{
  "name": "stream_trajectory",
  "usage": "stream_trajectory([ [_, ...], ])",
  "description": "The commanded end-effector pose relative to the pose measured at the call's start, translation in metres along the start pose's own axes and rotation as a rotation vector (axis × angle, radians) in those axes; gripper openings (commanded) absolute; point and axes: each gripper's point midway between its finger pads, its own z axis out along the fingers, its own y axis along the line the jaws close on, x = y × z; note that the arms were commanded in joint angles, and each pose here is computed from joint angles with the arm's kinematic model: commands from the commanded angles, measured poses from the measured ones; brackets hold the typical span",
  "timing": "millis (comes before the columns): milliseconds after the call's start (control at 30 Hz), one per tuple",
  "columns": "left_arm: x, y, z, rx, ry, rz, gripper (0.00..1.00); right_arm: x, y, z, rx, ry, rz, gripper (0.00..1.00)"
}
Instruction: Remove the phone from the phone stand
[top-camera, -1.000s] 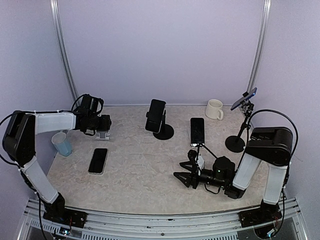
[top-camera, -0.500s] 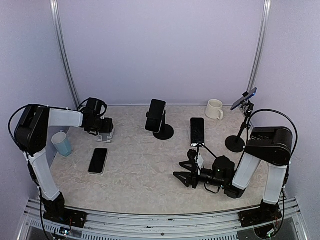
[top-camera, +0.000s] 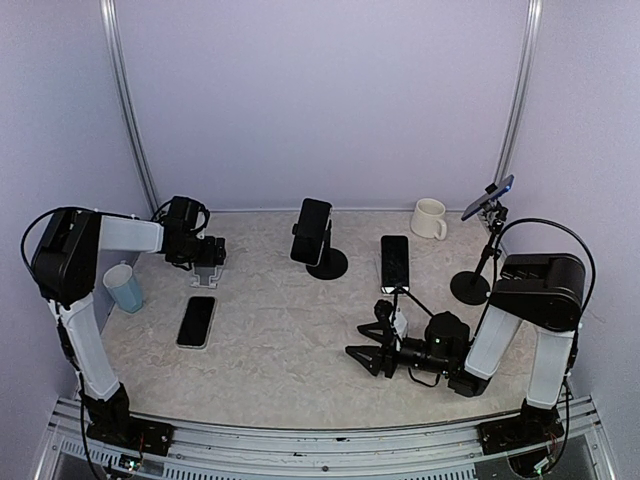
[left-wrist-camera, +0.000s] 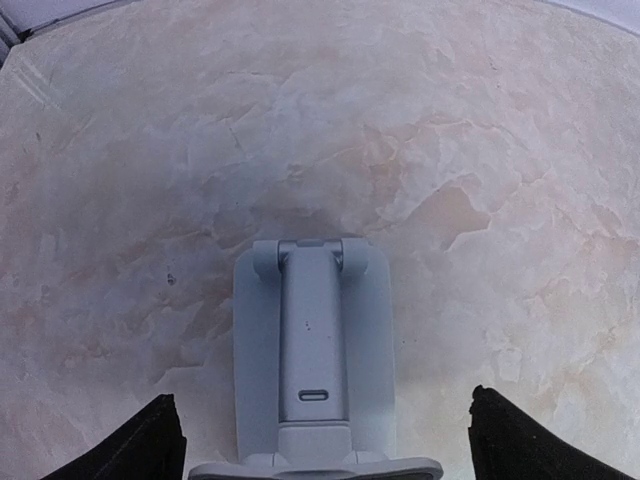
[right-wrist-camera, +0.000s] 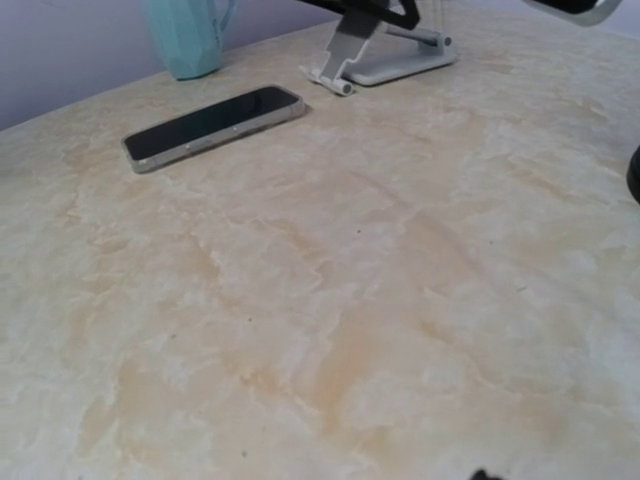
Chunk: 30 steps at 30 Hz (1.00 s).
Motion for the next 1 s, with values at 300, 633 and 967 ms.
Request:
stream_trajectory([
  [300, -0.056, -0.06, -0.093, 0.156, -0.231, 0.021, 0.99, -0.008, 0.0, 0.004, -0.039, -0.013, 0.016, 0.69],
  [633, -0.071, -0.186, -0.154, 0.362, -0.333, 0.104, 0.99, -0.015, -0.011, 0.017, -0.027, -0.004, 0.048, 0.7],
  [967, -0.032, -0.246, -0.128, 0.436, -0.238, 0.172, 0.99, -0.014, -0.025, 0.009, -0.016, -0.036, 0.11, 0.69],
])
